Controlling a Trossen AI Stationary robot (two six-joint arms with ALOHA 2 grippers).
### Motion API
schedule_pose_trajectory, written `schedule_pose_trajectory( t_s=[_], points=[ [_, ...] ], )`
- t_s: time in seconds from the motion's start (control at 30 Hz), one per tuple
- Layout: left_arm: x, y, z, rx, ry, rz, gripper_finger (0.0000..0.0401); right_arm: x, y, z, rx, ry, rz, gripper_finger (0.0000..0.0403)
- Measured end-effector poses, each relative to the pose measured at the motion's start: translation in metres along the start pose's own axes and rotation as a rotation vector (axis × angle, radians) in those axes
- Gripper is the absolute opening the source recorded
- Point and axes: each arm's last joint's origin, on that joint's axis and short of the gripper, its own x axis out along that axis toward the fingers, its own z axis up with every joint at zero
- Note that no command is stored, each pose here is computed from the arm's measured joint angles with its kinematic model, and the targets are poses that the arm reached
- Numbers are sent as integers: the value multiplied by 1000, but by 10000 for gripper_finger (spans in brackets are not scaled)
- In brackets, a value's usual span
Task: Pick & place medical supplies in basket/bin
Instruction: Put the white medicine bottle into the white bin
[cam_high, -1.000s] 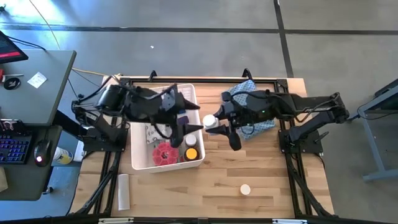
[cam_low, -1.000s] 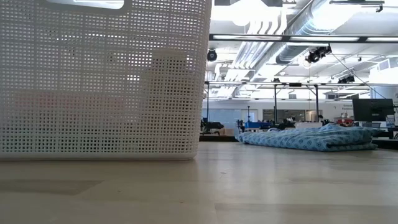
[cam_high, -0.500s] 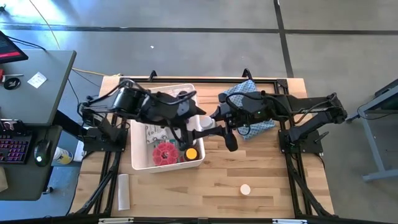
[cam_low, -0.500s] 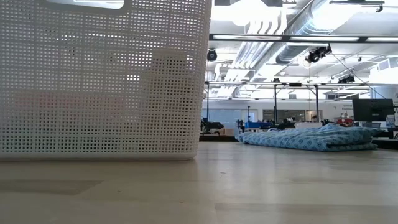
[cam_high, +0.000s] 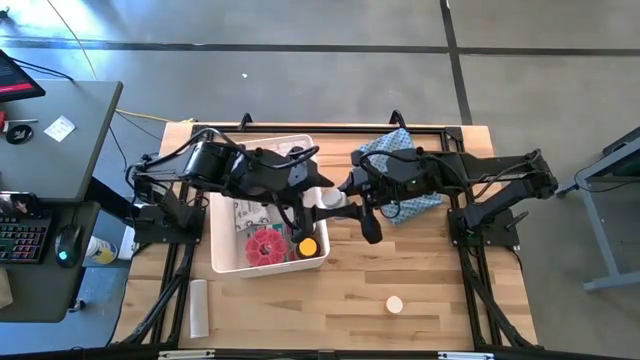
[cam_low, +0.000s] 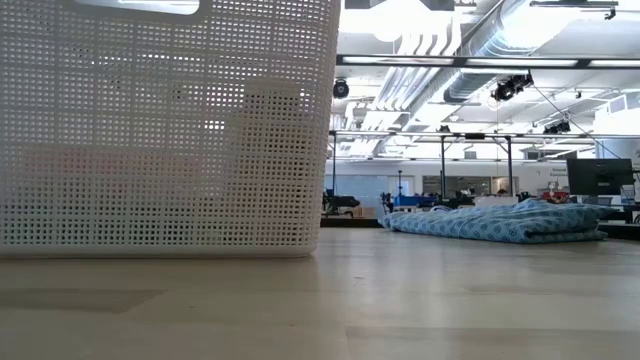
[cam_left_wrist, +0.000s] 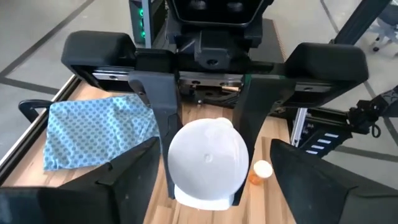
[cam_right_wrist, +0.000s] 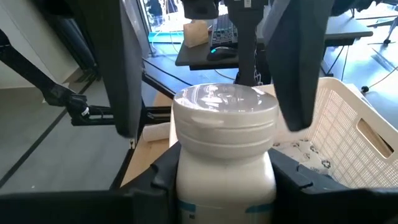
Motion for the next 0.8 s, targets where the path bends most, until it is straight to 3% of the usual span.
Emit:
schedule_pose_trajectory(
  t_s=[0.5, 0.8],
  points=[
    [18, -5, -7, -45, 74, -33, 211, 0, 0, -5, 26, 54, 15, 146],
    [18, -4, -9, -58, 88, -30, 218, 0, 0, -6, 28, 59, 12, 157]
  ],
)
